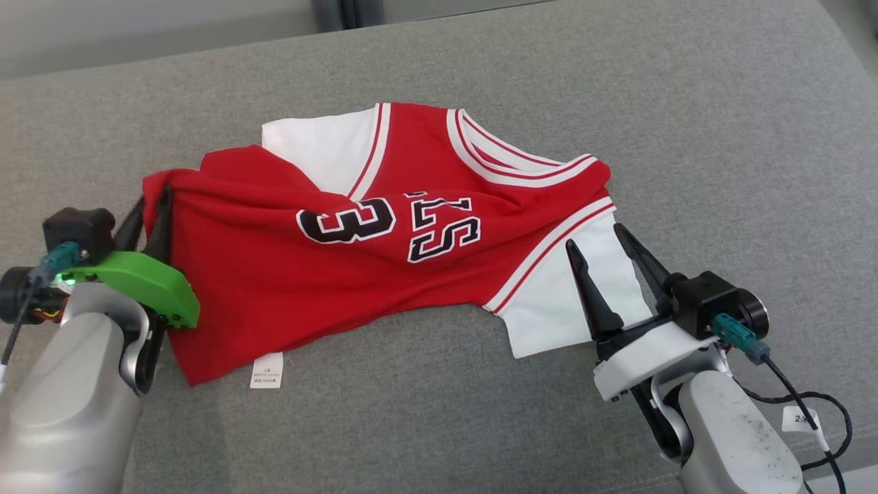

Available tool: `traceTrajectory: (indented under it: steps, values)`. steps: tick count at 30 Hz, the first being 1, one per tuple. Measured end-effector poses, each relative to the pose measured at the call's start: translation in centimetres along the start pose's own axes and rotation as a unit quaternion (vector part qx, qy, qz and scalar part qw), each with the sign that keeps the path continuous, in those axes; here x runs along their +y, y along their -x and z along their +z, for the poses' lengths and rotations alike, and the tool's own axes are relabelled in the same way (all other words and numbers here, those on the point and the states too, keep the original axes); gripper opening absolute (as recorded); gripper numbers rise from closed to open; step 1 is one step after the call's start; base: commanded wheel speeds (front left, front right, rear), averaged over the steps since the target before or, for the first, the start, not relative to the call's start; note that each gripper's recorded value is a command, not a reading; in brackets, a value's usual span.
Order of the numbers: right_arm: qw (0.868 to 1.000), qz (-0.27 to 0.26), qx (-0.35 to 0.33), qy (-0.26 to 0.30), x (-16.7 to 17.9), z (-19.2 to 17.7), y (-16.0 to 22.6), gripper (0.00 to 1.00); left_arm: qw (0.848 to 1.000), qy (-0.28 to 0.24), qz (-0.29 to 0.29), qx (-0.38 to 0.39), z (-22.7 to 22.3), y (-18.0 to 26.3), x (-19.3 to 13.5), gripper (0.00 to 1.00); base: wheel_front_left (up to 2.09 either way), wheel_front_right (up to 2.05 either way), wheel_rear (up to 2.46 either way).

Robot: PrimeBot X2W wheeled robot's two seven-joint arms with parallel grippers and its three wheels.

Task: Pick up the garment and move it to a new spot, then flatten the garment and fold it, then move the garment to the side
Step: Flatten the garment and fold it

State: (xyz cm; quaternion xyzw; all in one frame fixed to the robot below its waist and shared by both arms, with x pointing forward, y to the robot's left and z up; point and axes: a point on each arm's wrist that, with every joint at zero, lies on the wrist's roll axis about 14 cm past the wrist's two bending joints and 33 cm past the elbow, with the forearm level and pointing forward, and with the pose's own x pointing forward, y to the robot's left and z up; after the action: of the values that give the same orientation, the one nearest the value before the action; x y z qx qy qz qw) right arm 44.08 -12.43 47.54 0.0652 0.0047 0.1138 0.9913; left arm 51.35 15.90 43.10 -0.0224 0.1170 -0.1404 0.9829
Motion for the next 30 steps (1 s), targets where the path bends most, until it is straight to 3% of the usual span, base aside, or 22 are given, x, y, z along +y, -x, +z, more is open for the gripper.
traceTrajectory:
  steps: [6,20,30]
  values:
    - [1.0,-0.02,-0.002,-0.005,-1.3,0.2,0.4,1.0,0.998,-0.011,0.029,-0.05,2.6,-1.1,0.6,1.0,0.0,0.0,0.0]
    - [0.999,-0.041,-0.007,-0.01,-1.5,1.0,4.1,1.0,0.997,0.018,0.046,-0.064,-0.3,7.5,-2.8,1.0,0.0,0.0,0.0]
    - [0.999,-0.034,-0.015,-0.007,-0.4,1.6,6.1,1.0,0.992,0.038,0.084,-0.091,0.0,12.5,-2.7,1.0,0.0,0.0,0.0]
